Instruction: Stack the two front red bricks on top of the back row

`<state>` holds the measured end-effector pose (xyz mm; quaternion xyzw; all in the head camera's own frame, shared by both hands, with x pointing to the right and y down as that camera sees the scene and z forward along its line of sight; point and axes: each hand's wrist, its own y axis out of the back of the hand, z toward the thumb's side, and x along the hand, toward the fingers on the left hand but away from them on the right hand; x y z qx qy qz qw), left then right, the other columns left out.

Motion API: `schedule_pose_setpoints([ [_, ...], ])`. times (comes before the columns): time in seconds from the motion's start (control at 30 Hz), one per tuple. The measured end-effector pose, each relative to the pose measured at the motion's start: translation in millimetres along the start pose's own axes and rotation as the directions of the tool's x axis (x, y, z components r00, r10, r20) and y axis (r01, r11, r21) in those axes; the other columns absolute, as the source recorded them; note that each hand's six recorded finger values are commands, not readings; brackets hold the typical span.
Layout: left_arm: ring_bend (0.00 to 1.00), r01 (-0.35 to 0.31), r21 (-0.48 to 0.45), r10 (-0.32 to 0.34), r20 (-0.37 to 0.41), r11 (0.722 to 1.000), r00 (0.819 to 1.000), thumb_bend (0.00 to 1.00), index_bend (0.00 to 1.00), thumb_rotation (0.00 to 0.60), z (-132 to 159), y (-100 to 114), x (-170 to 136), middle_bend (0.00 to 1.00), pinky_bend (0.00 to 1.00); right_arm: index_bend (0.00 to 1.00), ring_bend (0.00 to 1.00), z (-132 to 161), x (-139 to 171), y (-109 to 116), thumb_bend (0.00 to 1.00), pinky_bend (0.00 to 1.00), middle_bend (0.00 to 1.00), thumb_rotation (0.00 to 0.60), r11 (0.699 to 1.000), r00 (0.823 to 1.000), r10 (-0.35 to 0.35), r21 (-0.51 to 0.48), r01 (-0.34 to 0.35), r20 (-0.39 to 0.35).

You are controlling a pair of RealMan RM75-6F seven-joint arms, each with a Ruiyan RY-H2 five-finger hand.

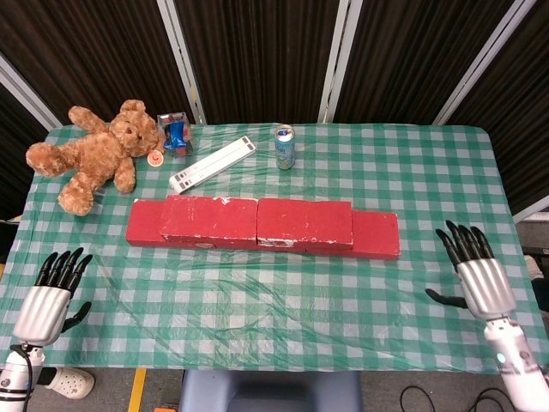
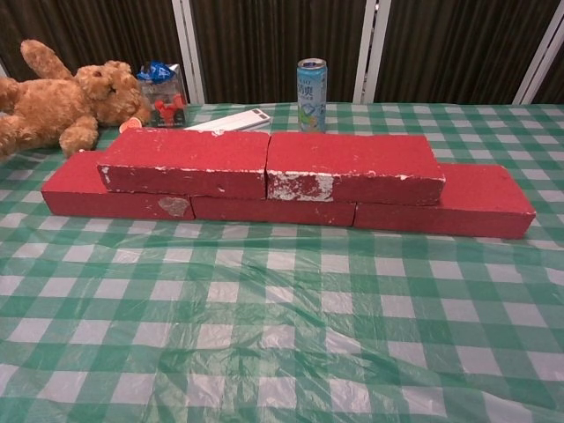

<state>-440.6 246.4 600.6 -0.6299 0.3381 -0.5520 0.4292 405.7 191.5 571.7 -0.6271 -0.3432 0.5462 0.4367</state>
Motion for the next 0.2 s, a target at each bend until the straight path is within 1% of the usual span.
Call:
schedule_pose_setpoints([
  [0.07,0.00,0.005,0.009,-0.005,0.001,1.000,1.000,0.30,0.00,0.600,1.3,-1.6,-0.9,0.00,0.01,0.00,0.00,-3.1,28.3,0.6,0.21,0.00,0.00,0.516,1.000,1.000,-0.012,0.004,0.012,0.008],
  [0.13,0.00,0.016,0.014,-0.016,0.000,1.000,1.000,0.30,0.00,0.600,3.1,-3.6,-2.0,0.00,0.01,0.00,0.00,-6.2,48.2,-1.2,0.22,0.00,0.00,0.515,1.000,1.000,0.002,0.003,-0.003,0.020],
  [0.2,0.00,0.018,0.017,-0.018,0.001,1.000,1.000,0.30,0.00,0.600,4.6,-3.7,-2.6,0.00,0.01,0.00,0.00,-7.3,54.8,-0.5,0.21,0.00,0.00,0.515,1.000,1.000,0.009,0.005,-0.009,0.021],
])
